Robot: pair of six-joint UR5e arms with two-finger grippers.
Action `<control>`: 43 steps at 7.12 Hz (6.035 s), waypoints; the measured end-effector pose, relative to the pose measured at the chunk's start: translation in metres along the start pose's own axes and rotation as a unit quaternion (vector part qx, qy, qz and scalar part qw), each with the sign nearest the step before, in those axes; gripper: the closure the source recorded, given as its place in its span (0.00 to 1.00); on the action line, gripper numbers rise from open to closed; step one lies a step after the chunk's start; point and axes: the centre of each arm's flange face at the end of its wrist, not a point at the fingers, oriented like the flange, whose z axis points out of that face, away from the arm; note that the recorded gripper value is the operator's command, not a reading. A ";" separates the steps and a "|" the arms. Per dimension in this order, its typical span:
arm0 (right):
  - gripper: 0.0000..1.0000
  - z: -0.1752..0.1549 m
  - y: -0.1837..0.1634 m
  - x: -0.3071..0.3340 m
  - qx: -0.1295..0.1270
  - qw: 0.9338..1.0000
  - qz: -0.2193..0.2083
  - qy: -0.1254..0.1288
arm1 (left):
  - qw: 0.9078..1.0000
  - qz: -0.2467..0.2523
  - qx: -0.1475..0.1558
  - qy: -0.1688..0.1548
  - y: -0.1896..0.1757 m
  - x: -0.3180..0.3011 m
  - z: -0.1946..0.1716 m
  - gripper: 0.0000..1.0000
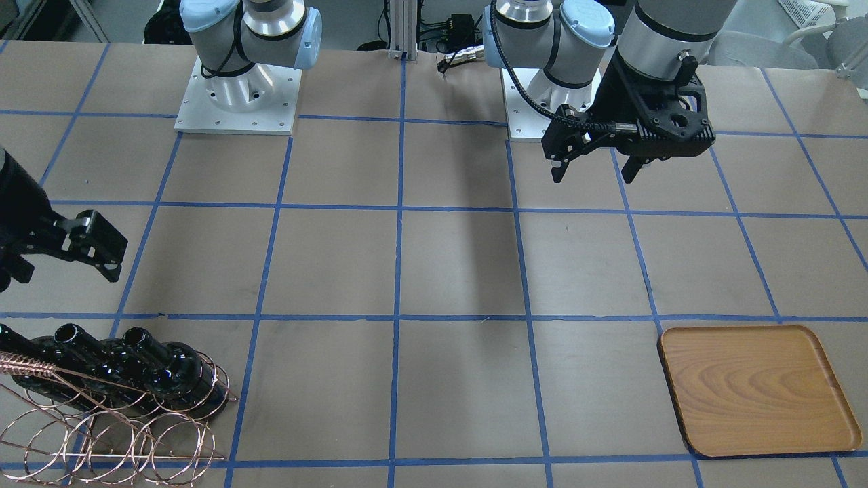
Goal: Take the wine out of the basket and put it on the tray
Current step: 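Grasp the neck of a dark wine bottle with the right gripper, then lift the bottle out of the rack with the right gripper, then carry the bottle toward the tray and stand it on the table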
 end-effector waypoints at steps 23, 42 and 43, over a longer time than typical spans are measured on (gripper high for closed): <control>1.00 -0.032 0.172 -0.269 -0.054 0.995 0.081 -0.008 | 1.000 -0.003 0.006 -0.001 -0.002 -0.003 -0.001 0.00; 0.08 -0.005 0.213 -0.494 -0.013 0.995 0.093 -0.027 | 1.000 0.030 0.006 0.006 -0.025 -0.125 0.002 0.00; 0.02 -0.021 0.207 -0.478 -0.002 0.995 0.089 -0.035 | 0.999 0.035 0.005 0.008 -0.026 -0.122 0.003 0.00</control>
